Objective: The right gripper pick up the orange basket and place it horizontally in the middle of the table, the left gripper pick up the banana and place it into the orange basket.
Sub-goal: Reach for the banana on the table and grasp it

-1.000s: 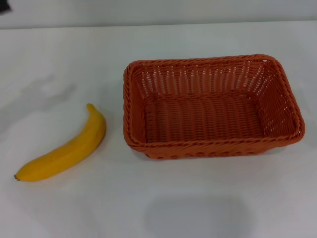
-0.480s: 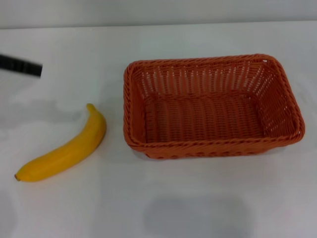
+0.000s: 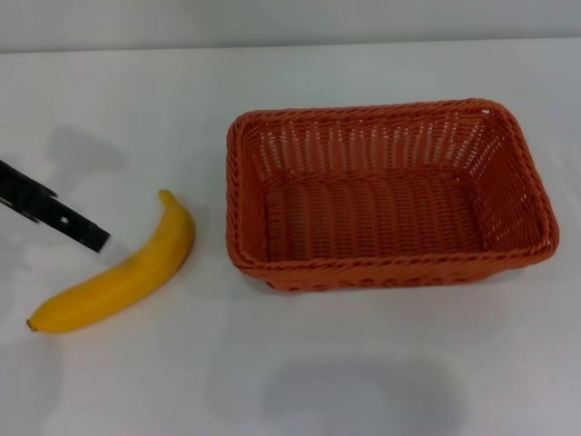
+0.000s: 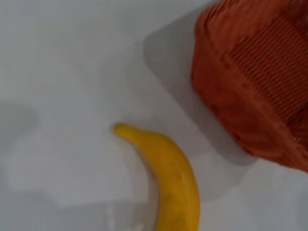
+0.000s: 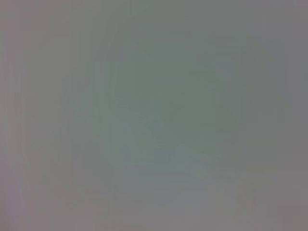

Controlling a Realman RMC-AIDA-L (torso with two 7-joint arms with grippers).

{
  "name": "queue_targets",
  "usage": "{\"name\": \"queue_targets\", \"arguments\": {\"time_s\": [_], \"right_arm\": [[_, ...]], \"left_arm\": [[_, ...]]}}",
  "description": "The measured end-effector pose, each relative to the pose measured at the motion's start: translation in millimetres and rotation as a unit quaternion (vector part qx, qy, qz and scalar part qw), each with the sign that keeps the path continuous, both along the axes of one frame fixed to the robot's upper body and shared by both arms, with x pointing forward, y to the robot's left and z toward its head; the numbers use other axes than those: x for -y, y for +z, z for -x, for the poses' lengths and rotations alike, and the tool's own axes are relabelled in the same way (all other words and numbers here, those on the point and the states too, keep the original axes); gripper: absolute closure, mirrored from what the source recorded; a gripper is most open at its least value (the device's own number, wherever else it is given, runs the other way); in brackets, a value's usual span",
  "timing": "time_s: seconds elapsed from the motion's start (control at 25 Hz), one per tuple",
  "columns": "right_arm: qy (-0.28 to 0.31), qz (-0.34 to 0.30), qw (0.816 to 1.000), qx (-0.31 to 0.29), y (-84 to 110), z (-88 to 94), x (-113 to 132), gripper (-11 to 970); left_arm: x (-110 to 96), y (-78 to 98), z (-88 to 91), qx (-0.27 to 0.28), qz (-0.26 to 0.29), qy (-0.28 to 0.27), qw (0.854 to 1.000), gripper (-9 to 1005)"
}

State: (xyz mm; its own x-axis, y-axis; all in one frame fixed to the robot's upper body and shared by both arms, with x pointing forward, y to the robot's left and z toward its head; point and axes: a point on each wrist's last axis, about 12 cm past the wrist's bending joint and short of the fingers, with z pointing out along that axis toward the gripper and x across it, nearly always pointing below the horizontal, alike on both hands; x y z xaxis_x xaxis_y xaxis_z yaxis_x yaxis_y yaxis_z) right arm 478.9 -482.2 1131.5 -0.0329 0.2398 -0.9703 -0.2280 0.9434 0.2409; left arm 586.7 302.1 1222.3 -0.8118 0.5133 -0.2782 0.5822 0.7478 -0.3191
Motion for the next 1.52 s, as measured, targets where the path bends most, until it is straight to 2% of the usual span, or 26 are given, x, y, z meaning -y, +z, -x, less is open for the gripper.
{"name": "queue_targets", "arguments": {"time_s": [0.4,0.6,0.92,1.52], "right_arm": [[0.001,-0.011,1.000,-0.009,-6.3,-5.0,-4.8,109],[-0.001,-0.017,1.000,-0.013,-9.2,-5.7,-5.6,109],[-0.003,-0.024,1.000,-0.014,-11.7,-5.4,-6.3,110],[-0.011,-0.040,0.999,-0.024,-14.7,-6.8,-5.1,110]], "left_arm": [[33.6,-46.1,-15.3,-0.013,-0.043,-0.015,0.999,116],[48.2,-60.7,-18.0,-0.028,-0.062,-0.029,0.997,116],[57.5,-69.1,-18.4,-0.023,-0.093,-0.034,0.995,116],[69.0,-81.6,-20.3,0.004,-0.091,-0.041,0.995,152]]}}
